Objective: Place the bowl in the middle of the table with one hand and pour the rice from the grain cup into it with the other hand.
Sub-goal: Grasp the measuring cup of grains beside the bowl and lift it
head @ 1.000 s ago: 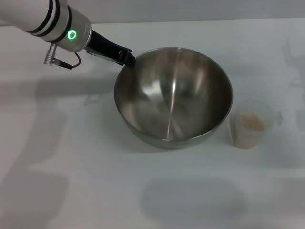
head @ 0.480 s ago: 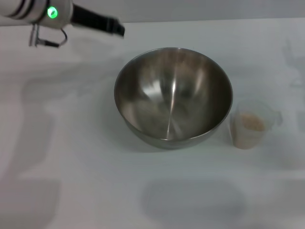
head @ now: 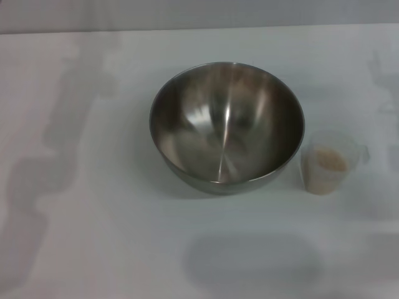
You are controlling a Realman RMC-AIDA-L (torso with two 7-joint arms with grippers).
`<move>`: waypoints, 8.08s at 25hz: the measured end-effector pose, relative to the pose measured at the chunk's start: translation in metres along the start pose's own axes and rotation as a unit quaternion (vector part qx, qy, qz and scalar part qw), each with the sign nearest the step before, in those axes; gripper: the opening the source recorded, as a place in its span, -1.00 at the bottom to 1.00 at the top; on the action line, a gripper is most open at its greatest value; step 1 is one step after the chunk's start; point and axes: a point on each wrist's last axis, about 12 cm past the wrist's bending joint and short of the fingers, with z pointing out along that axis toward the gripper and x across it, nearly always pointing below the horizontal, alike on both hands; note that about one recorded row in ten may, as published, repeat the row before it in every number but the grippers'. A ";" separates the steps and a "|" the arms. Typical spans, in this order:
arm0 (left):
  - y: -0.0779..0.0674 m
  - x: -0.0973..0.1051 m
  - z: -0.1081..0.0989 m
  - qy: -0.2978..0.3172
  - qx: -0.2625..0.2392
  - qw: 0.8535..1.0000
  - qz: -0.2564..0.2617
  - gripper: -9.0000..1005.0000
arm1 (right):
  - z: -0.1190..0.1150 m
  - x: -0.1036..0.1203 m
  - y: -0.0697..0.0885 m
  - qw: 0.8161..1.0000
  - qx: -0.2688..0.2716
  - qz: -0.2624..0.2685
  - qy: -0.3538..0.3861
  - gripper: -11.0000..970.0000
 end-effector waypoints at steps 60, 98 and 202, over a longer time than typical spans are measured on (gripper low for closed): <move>0.026 0.131 -0.084 -0.109 -0.071 0.964 -0.231 0.71 | -0.170 -0.020 0.051 0.982 0.000 0.059 0.182 0.45; 0.025 0.137 -0.088 -0.098 -0.074 0.965 -0.233 0.71 | -0.228 -0.014 0.033 0.971 -0.050 0.004 0.233 0.45; 0.023 0.133 -0.084 -0.104 -0.084 0.960 -0.245 0.71 | -0.189 0.024 0.032 0.955 -0.109 -0.002 0.276 0.42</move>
